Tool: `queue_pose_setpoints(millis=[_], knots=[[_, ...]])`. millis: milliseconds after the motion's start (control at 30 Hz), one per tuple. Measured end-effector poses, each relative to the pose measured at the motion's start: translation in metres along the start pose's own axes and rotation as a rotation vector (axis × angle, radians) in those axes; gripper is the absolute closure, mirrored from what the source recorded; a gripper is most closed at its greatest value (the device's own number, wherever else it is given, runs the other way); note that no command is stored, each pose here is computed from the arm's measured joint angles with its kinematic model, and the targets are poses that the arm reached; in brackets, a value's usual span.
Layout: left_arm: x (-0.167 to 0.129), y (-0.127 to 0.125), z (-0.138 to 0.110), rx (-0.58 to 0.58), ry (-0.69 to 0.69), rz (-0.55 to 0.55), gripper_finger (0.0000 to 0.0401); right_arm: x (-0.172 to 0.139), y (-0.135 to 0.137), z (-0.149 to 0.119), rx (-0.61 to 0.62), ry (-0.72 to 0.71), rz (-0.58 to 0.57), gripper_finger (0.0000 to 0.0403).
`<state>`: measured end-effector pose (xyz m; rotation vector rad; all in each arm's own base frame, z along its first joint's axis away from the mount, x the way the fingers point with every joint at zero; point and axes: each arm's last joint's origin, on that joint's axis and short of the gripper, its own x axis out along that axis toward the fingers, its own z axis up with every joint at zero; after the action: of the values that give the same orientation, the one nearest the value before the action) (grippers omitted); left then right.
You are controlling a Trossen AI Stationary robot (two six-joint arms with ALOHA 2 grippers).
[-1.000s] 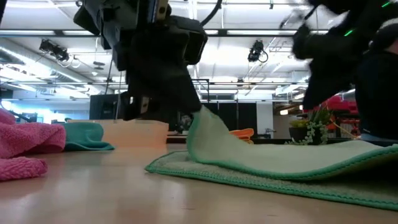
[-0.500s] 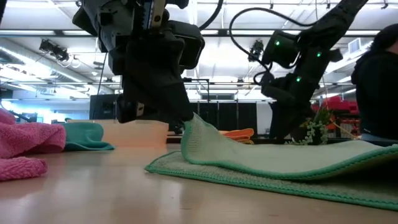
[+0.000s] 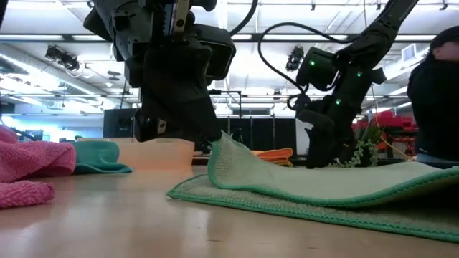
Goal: Fold microfiber towels
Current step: Fold the light green towel
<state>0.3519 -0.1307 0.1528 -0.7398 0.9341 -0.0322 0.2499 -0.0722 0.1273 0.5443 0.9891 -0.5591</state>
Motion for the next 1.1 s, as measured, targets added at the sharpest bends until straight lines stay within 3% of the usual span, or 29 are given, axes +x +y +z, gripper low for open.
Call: queue_pose_setpoints(millis=[200, 433, 567, 700, 900, 1100], knots=[[0.000, 0.000, 0.000, 0.000, 0.003, 0.005, 0.0379, -0.012, 0.003, 0.003, -0.007, -0.050, 0.018, 0.0261], [0.000, 0.001, 0.000, -0.001, 0.004, 0.008, 0.0395, -0.014, 0.002, 0.002, -0.006, -0.047, 0.012, 0.0331], [0.000, 0.001, 0.000, -0.002, 0.004, 0.008, 0.0382, -0.011, 0.002, 0.002, 0.009, -0.036, 0.011, 0.0345], [0.000, 0.001, 0.000, -0.003, 0.004, 0.008, 0.0378, -0.005, 0.002, -0.001, 0.008, -0.006, 0.008, 0.0319], [0.000, 0.001, 0.000, -0.003, 0.004, 0.008, 0.0394, -0.005, 0.002, -0.001, 0.006, -0.006, 0.003, 0.0240], [0.000, 0.002, 0.000, -0.003, 0.006, 0.011, 0.0376, -0.005, 0.002, -0.001, 0.012, -0.005, 0.003, 0.0184]])
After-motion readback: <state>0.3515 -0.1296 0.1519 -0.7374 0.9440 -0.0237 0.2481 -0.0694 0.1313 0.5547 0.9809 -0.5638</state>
